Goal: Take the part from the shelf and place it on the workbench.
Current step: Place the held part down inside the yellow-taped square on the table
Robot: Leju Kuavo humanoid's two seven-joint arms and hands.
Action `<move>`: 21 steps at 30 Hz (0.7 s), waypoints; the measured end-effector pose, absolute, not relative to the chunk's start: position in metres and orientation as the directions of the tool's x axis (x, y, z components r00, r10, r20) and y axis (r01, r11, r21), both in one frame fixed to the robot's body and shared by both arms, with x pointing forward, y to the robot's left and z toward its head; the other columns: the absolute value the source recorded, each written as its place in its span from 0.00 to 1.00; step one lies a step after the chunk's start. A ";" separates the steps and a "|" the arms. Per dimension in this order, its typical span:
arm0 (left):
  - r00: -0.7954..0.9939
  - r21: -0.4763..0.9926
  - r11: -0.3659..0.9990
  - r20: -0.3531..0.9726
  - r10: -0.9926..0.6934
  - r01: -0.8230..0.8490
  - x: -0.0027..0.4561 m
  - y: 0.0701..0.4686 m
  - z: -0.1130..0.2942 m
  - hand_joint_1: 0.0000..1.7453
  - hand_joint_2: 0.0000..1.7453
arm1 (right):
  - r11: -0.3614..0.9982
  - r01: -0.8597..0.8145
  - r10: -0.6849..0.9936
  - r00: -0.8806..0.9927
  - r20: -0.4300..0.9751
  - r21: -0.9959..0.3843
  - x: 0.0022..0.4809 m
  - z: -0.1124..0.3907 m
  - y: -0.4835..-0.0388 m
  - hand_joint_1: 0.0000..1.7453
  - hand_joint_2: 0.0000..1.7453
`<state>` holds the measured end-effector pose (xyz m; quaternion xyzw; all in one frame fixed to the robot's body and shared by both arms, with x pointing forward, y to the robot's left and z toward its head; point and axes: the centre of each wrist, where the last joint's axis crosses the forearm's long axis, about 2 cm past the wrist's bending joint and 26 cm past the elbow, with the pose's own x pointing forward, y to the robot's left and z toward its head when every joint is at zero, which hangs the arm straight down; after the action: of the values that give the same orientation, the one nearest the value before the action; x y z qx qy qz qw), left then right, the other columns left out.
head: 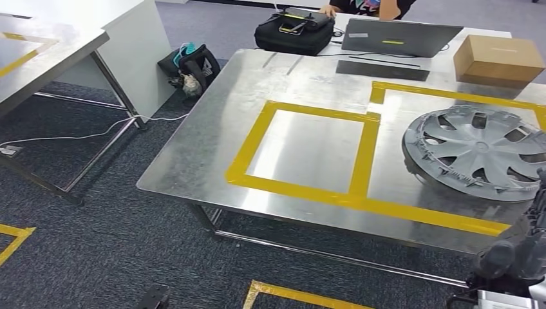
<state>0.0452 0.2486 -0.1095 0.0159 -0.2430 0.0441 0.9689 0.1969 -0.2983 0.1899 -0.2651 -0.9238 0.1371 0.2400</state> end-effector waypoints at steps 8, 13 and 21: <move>0.879 0.011 0.996 0.470 0.074 -0.090 0.044 0.249 -0.110 0.00 0.00 | 0.825 0.423 0.552 -0.746 0.372 -0.376 0.198 0.191 -0.298 0.00 0.00; 0.879 0.010 0.996 0.471 0.075 -0.090 0.045 0.249 -0.110 0.00 0.00 | 0.828 0.413 0.546 -0.747 0.379 -0.379 0.198 0.190 -0.297 0.00 0.00; 0.877 0.008 0.996 0.475 0.078 -0.094 0.047 0.249 -0.109 0.00 0.00 | 0.831 0.404 0.541 -0.747 0.387 -0.382 0.197 0.190 -0.296 0.00 0.00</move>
<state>0.0469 0.2487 -0.1093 0.0155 -0.2444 0.0444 0.9685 0.1974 -0.2964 0.1902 -0.2557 -0.9243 0.1380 0.2474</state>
